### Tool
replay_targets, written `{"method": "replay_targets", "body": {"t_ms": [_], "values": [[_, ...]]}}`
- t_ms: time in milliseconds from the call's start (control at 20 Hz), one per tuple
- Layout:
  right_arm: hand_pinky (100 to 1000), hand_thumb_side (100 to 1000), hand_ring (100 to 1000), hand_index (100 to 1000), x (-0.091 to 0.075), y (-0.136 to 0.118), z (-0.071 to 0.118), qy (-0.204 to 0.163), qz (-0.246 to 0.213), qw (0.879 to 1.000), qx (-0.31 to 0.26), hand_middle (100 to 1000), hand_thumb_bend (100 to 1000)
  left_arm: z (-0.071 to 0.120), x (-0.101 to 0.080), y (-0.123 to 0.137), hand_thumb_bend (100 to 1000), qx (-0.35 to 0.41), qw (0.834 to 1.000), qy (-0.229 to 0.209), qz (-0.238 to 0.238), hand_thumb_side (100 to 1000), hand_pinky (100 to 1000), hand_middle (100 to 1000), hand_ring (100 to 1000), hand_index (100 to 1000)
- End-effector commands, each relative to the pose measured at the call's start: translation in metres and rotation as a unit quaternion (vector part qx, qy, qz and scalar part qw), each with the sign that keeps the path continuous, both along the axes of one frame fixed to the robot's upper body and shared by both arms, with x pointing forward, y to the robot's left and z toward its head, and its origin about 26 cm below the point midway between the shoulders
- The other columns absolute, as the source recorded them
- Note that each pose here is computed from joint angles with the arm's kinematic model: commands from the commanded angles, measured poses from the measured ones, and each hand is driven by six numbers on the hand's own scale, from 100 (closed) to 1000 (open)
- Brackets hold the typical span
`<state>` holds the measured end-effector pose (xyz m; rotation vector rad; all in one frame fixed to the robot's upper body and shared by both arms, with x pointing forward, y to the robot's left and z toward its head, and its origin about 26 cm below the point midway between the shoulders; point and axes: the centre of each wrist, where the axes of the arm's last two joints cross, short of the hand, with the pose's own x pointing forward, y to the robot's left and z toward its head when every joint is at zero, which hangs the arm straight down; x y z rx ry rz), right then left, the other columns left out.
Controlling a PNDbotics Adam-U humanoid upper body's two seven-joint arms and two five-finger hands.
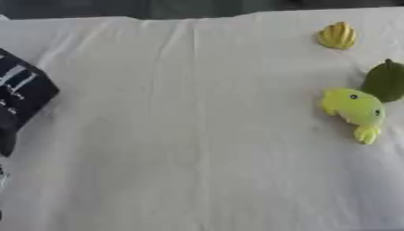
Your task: Pick up the objects with one hand, pass them to the other hand, and then place them into the box on the other side of the table.
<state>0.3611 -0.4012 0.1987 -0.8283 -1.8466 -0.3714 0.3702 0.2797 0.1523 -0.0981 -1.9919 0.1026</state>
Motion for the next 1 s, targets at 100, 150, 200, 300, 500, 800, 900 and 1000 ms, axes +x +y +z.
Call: {"method": "replay_targets", "body": {"t_ms": [100, 150, 200, 300, 500, 800, 900, 1000], "values": [[752, 548, 825, 886, -0.001, -0.003, 0.011, -0.01, -0.005, 1.0, -0.01, 780, 100, 0.011, 0.001, 0.003, 191, 0.013, 1.0, -0.015, -0.001, 862, 906, 856, 842, 811], [752, 549, 826, 887, 0.0, -0.003, 0.012, -0.011, -0.006, 1.0, -0.01, 781, 100, 0.011, 0.001, 0.003, 190, 0.014, 1.0, -0.014, -0.002, 862, 906, 856, 843, 811], [752, 550, 827, 887, 0.0, -0.004, 0.013, -0.014, -0.007, 1.0, -0.008, 782, 100, 0.011, 0.001, 0.003, 190, 0.015, 1.0, -0.014, -0.002, 862, 906, 857, 843, 811], [753, 544, 830, 889, 0.0, -0.004, 0.018, -0.023, -0.009, 1.0, -0.007, 785, 100, 0.011, 0.001, 0.003, 191, 0.015, 1.0, -0.015, -0.001, 860, 906, 857, 844, 811], [761, 496, 848, 900, 0.004, -0.004, 0.032, -0.02, 0.007, 0.999, -0.035, 804, 100, 0.009, 0.0, 0.006, 190, 0.016, 1.0, -0.012, 0.003, 861, 906, 858, 846, 811], [785, 405, 878, 921, 0.012, -0.014, 0.07, 0.016, 0.038, 0.993, -0.114, 837, 100, 0.005, -0.002, 0.011, 189, 0.022, 1.0, -0.004, 0.008, 864, 907, 859, 848, 811], [794, 392, 888, 927, 0.016, -0.015, 0.083, 0.031, 0.049, 0.988, -0.142, 850, 100, 0.003, -0.003, 0.012, 187, 0.026, 1.0, 0.0, 0.01, 865, 907, 859, 849, 811], [809, 383, 909, 939, 0.021, -0.015, 0.095, 0.052, 0.062, 0.982, -0.168, 872, 100, 0.002, -0.003, 0.014, 187, 0.029, 1.0, 0.002, 0.011, 865, 906, 859, 849, 811]]}}
